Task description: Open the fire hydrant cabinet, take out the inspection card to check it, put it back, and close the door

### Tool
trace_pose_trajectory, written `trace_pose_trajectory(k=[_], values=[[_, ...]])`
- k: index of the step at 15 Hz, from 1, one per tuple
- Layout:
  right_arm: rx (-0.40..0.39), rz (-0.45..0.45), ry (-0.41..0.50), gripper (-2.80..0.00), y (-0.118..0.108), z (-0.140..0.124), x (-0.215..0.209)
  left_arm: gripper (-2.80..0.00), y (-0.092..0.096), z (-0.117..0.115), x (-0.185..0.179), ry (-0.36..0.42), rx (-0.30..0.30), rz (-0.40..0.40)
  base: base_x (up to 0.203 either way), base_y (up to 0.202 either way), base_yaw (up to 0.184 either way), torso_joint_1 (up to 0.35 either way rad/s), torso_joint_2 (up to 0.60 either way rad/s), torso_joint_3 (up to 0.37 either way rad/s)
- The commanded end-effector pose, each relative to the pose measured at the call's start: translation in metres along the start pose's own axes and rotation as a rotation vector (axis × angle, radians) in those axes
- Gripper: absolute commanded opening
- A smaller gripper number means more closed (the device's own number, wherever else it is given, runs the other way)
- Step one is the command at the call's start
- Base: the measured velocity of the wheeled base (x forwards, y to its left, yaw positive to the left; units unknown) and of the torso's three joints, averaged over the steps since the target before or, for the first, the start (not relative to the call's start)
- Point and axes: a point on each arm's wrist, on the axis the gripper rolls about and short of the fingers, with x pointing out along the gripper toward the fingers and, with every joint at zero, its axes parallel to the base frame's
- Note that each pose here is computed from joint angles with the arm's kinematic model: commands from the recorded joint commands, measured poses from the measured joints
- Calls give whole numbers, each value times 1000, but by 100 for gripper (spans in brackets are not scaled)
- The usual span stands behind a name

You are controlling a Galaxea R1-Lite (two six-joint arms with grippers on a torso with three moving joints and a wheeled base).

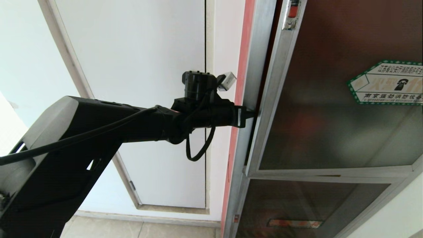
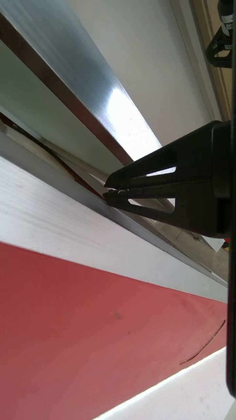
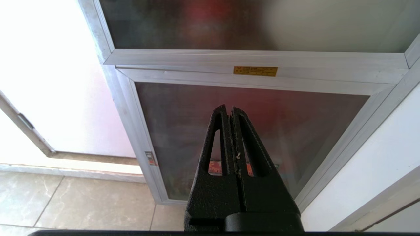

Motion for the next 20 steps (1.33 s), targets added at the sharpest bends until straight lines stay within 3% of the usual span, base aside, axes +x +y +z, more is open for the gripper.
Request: trace_pose_trajectory(k=[1,15,20], values=[[0,0,0,-280,0,0,0,-280,3,-4,3,7,1,-1,0,0,0,0,0,0],[0,0,-2,-280,0,0,0,-280,-37,-9,4,49,-5,-75,0,0,0,0,0,0],[0,1,-2,-280,0,0,0,-280,-64,-20,-11,110,-23,-111,0,0,0,0,0,0]])
